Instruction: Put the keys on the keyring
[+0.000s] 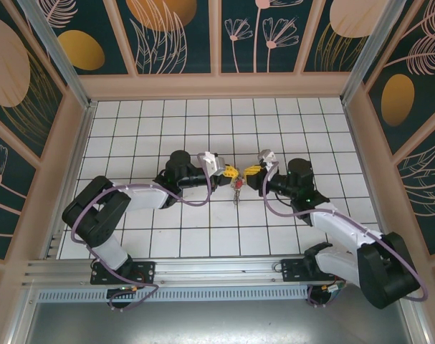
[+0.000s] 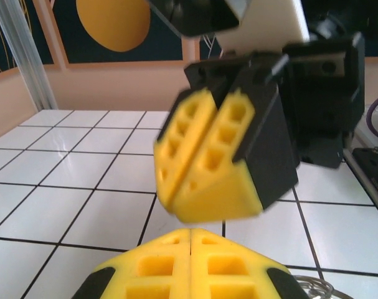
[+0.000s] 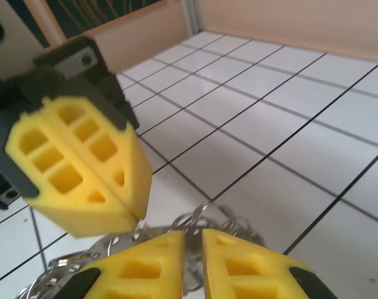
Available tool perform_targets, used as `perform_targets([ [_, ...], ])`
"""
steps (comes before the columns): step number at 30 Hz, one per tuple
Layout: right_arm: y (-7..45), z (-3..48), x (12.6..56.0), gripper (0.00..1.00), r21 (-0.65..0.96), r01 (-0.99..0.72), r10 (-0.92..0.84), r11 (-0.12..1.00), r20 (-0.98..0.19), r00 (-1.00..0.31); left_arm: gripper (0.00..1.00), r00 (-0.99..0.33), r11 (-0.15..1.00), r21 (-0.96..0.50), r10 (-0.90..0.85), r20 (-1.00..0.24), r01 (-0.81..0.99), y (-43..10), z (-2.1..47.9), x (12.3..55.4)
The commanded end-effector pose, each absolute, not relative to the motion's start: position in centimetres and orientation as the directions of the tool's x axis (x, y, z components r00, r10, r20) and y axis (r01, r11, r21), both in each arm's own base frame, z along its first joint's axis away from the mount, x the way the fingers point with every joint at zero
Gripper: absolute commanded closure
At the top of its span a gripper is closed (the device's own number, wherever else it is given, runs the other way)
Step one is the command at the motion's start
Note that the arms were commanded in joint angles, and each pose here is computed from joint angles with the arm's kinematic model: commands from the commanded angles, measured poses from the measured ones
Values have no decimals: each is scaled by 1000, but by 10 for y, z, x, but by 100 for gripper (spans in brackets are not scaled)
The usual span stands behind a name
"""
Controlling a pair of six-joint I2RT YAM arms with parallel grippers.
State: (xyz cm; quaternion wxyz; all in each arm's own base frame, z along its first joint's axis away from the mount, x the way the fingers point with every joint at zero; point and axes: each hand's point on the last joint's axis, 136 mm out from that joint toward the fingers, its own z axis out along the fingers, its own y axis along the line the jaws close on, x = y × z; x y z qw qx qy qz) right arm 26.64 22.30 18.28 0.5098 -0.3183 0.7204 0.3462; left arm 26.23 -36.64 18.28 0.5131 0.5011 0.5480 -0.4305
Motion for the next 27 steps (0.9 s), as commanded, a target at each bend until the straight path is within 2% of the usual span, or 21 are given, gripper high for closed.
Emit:
perform_targets([
  [1, 212, 184, 273, 83, 122, -778, -121, 617, -961, -247, 100, 106, 122, 118, 103, -989, 985, -369, 202, 264],
  [11, 211, 188, 278, 81, 123, -762, -117, 636, -961, -252, 100, 89, 110, 110, 177, -980, 988, -371, 189, 267],
  [18, 200, 188, 291, 79, 144, -688, -78, 712, -956, -282, 100, 106, 127, 131, 184, -977, 983, -369, 191, 268],
  [27, 182, 184, 303, 74, 164, -591, -39, 790, -948, -316, 100, 168, 135, 247, 428, -888, 960, -357, 177, 285],
])
